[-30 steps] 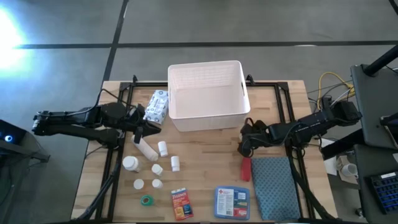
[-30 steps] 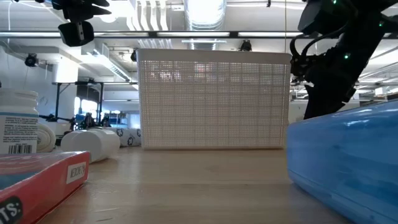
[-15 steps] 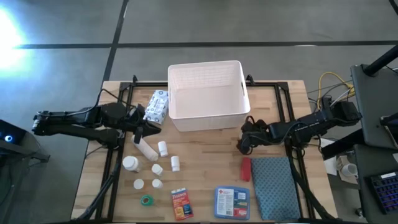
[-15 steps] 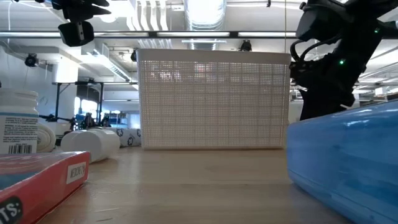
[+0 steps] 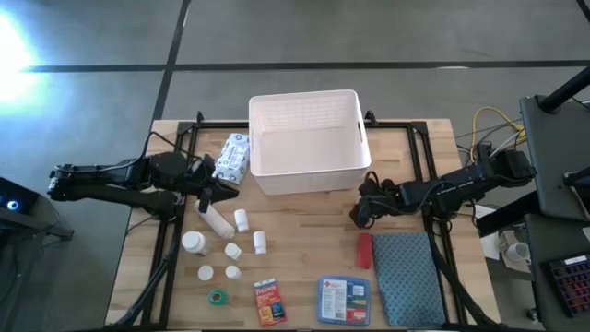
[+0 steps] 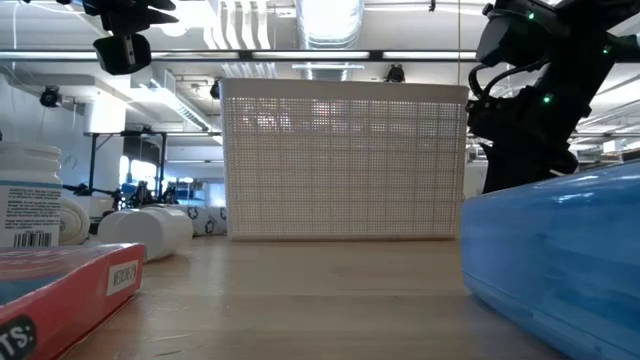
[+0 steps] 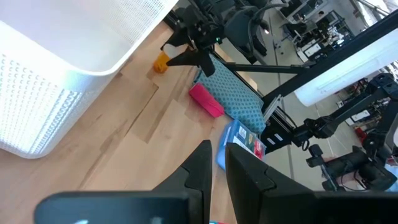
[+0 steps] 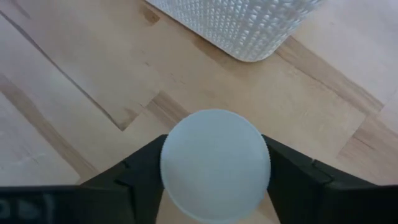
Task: Pick & place medical supplies in basket/bin
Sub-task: Put the top orange medicine bottle into the white bin
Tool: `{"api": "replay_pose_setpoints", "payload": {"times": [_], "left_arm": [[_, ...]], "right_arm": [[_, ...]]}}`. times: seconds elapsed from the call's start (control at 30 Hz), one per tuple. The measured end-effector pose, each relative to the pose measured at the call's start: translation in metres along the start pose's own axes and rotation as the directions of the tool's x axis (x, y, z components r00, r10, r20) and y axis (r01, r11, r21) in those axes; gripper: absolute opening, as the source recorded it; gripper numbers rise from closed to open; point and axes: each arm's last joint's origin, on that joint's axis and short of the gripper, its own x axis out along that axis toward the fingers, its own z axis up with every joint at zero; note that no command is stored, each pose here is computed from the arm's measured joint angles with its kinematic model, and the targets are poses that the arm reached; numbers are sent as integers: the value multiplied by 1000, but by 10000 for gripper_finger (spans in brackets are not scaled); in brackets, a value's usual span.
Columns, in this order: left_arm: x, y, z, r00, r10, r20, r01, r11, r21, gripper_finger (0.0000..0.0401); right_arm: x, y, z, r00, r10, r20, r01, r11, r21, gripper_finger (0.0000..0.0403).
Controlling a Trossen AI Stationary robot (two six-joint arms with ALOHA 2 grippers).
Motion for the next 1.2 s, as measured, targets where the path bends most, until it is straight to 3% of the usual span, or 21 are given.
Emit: {"api": "replay_pose_setpoints", "payload": {"times": [0.17,0.53,0.77,1.03,1.2], "left_arm": [[0,0,0,1000,0,0,0,1000,0,27],[0,0,0,1000,-1,-1,1,1000,4,27],[0,0,0,1000,-1,-1,1,1000,-7,27],[0,-1,-1,1000,-23,-21,23,1000,-15,27],[2,-1,-1,998,-45,-52,44,999,-16,27]], "right_arm": [[-2,3,2,1000,16,-8,-16,1000,18,188],[-21,17,21,998,54,-20,-53,996,67,193],[-53,41,51,982,188,19,-188,982,16,192],[-112,69,97,916,350,195,-363,931,35,193],[-154,74,132,858,320,402,-350,937,1,193]]}}
